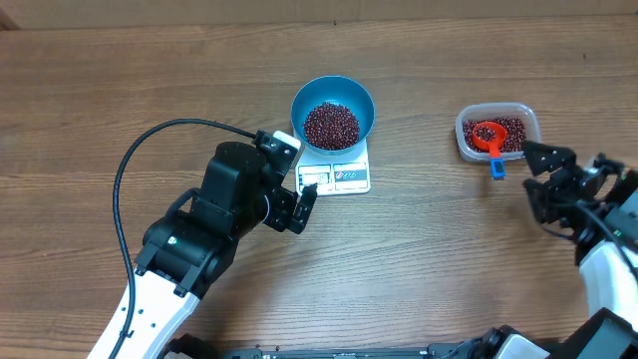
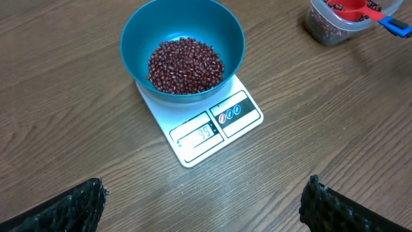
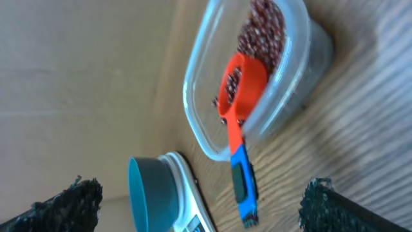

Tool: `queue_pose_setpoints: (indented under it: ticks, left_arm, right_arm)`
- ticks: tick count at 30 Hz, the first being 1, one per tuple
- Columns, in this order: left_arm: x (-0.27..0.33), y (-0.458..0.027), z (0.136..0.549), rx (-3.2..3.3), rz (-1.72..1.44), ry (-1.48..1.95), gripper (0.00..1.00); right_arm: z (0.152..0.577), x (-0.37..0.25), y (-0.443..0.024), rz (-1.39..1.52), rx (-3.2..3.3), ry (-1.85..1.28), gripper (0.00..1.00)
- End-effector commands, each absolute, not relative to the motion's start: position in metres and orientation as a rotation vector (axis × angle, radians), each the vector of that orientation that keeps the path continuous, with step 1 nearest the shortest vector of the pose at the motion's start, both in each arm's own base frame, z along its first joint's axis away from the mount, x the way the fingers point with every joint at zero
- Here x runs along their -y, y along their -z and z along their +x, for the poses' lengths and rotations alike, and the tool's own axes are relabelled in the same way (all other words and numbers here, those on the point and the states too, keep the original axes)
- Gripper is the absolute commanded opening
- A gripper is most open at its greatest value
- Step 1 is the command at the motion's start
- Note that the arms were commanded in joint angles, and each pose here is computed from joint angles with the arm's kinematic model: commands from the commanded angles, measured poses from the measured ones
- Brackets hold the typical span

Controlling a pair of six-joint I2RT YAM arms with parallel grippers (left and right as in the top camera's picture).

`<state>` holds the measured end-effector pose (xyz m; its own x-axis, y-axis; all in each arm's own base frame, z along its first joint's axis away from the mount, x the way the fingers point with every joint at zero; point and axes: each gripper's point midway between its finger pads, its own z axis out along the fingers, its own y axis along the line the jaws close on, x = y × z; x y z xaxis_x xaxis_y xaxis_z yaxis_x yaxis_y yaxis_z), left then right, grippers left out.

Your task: Scoop item into bowl and weigh 150g on scale

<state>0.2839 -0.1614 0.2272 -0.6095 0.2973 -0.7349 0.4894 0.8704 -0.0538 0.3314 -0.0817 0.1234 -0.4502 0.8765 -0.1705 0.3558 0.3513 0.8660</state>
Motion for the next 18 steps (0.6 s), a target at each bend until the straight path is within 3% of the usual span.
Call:
queue_pose_setpoints:
  ticks: [1, 18]
  left_arm:
    - [0.163, -0.226, 0.284, -2.272, 0.556, 0.339, 1.00]
    - [0.162, -0.226, 0.284, -2.272, 0.557, 0.339, 0.99]
  right_arm:
    - [0.324, 0.072, -0.116, 1.137, -1.933, -1.111, 1.00]
    - [0.352, 0.040, -0.110, 1.170, -1.922, -1.022, 1.00]
